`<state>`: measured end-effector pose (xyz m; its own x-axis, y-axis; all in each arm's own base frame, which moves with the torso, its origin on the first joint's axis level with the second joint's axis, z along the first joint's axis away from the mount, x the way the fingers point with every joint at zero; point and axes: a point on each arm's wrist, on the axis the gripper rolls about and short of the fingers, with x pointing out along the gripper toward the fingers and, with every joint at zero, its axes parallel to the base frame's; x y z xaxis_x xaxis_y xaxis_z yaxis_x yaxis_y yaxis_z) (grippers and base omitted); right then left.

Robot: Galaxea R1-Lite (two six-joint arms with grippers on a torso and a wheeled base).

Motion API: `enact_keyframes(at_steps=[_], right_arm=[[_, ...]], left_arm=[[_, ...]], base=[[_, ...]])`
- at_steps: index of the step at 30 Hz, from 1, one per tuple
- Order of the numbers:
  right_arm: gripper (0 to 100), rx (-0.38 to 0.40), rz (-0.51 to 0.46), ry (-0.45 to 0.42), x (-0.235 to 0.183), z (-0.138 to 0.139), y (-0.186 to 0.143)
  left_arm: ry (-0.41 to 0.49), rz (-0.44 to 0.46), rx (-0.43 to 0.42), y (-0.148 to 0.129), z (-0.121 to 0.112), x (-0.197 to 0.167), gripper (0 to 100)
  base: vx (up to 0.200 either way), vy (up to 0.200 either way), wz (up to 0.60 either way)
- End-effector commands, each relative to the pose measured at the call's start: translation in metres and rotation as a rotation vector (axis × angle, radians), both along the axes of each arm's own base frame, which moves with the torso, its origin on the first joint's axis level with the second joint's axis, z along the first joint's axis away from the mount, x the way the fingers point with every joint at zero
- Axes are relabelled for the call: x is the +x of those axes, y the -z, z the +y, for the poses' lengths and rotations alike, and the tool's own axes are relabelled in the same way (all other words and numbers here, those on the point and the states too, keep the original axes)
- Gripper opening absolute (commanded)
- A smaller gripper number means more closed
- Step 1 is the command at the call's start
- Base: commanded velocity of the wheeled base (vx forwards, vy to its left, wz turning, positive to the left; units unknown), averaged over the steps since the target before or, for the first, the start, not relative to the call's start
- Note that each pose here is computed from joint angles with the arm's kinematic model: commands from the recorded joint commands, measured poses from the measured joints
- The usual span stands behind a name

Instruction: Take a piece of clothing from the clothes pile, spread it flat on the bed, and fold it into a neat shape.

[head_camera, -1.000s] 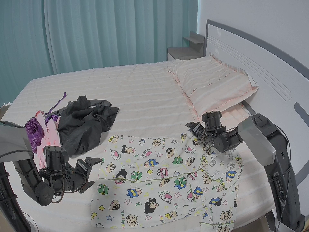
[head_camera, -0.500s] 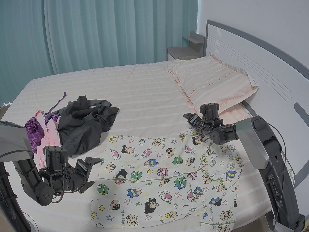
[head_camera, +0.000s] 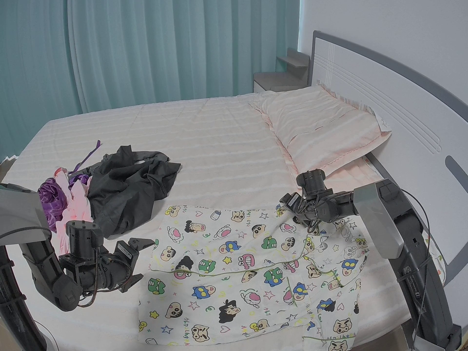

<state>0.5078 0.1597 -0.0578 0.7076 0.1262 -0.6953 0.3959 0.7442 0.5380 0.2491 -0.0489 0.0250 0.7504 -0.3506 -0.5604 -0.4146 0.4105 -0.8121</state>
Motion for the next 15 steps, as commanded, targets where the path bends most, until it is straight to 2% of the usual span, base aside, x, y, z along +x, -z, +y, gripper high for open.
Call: enact_keyframes(at_steps=[1,5,9,12,13,15], right_arm=[[100,0.01,-0.03,0.011,0.003,-0.006,-0.028],[100,0.033,-0.104,0.01,0.005,-0.005,-0.054],[100,0.081,-0.268,-0.035,0.008,0.004,-0.1],[100,0.121,-0.541,-0.128,0.007,0.006,-0.165],[100,0.119,-0.591,-0.16,0.002,0.005,-0.169],[100,0.099,-0.598,-0.204,-0.007,0.0,-0.155]], left_arm=[[0.0,0.001,0.0,0.0,0.0,0.0,100],[0.0,0.001,0.0,0.0,0.0,0.0,100],[-0.001,0.0,-0.001,0.0,0.0,0.0,100],[-0.001,0.002,-0.001,0.0,0.0,0.0,100],[-0.001,0.002,-0.001,0.0,0.0,0.0,100],[-0.001,0.002,-0.001,0.0,0.0,0.0,100]], base=[[0.0,0.0,0.0],[0.0,0.0,0.0],[0.0,0.0,0.0],[0.0,0.0,0.0],[0.0,0.0,0.0],[0.0,0.0,0.0]])
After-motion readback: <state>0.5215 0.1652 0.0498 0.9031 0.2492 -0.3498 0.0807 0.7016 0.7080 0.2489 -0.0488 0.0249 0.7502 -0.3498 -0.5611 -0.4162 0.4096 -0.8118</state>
